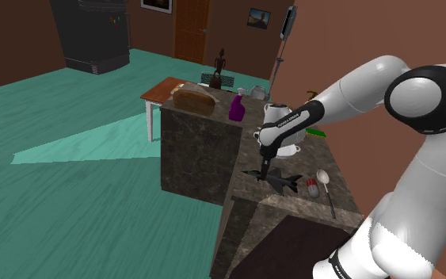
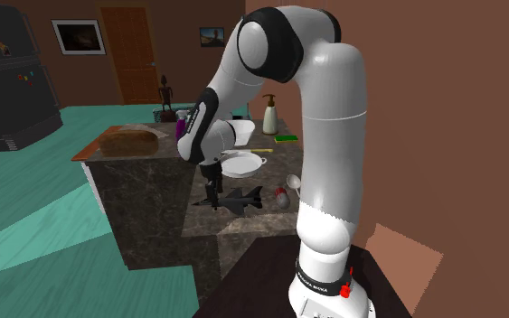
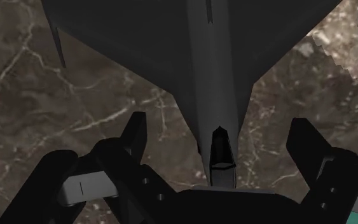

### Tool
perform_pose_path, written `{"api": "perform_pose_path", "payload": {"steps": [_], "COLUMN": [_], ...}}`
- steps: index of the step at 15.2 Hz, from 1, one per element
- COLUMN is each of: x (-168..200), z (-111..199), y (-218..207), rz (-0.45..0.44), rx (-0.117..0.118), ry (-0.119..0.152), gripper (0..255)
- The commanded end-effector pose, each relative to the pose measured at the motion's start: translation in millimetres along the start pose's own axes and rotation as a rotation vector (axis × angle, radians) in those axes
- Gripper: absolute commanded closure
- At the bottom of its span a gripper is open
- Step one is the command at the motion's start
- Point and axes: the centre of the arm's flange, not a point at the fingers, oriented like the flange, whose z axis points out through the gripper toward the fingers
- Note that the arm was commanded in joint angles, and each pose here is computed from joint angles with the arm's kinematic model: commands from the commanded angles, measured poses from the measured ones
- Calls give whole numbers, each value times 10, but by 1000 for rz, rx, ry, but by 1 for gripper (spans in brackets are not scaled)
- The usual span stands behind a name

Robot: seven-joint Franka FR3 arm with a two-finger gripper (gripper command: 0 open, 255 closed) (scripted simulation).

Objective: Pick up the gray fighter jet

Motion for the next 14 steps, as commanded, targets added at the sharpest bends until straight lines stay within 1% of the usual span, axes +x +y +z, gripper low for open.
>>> {"api": "perform_pose_path", "payload": {"steps": [1,3,4,13,14], "x": [21,25,27,25,18], "z": [109,139,137,139,87], "y": [12,14,27,14,11], "rz": [0,0,0,0,0], "rx": [0,0,0,0,0], "ry": [0,0,0,0,0], "gripper": [0,0,255,255,255]}}
